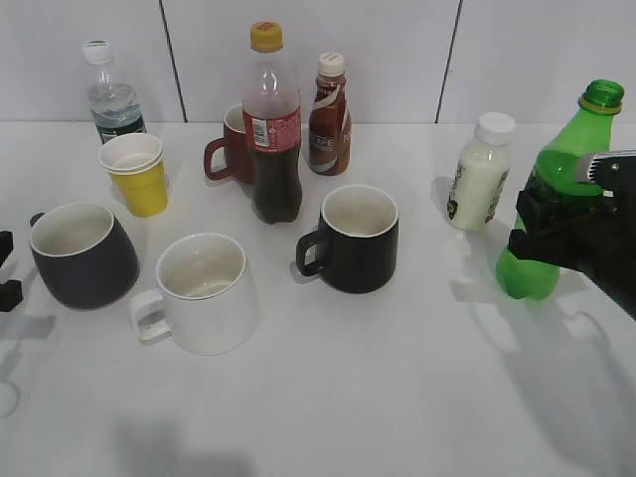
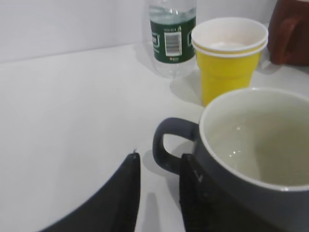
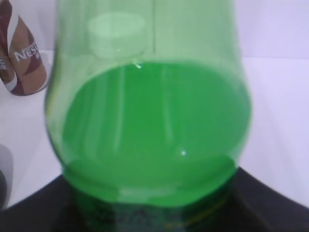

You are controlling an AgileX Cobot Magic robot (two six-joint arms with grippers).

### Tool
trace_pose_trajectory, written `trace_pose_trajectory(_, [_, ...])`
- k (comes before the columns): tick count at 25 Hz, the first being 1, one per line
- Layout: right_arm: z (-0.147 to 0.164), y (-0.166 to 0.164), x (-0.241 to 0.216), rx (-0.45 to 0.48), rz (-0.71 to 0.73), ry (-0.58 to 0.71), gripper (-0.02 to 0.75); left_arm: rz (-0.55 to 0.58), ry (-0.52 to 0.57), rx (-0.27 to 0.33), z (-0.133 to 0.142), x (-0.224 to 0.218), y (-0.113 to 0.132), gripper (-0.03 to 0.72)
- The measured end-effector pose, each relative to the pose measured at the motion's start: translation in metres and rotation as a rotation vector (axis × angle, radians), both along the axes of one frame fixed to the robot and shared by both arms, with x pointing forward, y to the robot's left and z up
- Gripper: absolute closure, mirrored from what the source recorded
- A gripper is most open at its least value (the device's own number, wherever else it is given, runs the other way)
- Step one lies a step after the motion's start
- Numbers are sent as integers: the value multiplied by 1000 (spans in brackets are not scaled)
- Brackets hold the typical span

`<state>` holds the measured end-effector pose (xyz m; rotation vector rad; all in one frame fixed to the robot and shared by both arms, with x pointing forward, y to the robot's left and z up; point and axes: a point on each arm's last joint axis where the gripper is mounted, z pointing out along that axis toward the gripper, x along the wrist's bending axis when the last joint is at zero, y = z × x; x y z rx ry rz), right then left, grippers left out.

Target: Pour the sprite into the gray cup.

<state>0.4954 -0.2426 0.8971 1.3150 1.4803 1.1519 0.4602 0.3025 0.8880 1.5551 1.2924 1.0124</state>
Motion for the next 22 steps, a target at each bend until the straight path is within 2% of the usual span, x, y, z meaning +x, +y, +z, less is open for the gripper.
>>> trace_pose_trajectory(2, [0, 0, -1, -1, 2, -1, 320, 0, -3, 1, 1, 0, 0, 461])
trace_pose_trajectory(5, [0, 0, -1, -7, 5, -5, 186, 1, -2, -1, 2, 0, 0, 461])
trace_pose_trajectory(7, [4, 0, -1, -11, 8, -34, 127, 4, -20, -6, 6, 0, 0, 461])
trace_pose_trajectory(12, [32, 1, 1, -19, 21, -132, 108, 12, -99, -20, 30, 1, 0, 461])
trace_pose_trajectory(15, [68, 3, 5, -34, 33, -200, 108, 22, -112, 2, 53, 6, 2, 459])
trace_pose_trajectory(18, [120, 6, 6, -29, 52, -248, 108, 54, -62, -2, 87, 9, 3, 453])
trace_pose_trajectory(22, [181, 7, -5, -19, 105, -204, 119, 128, 40, -26, 140, 1, 4, 446])
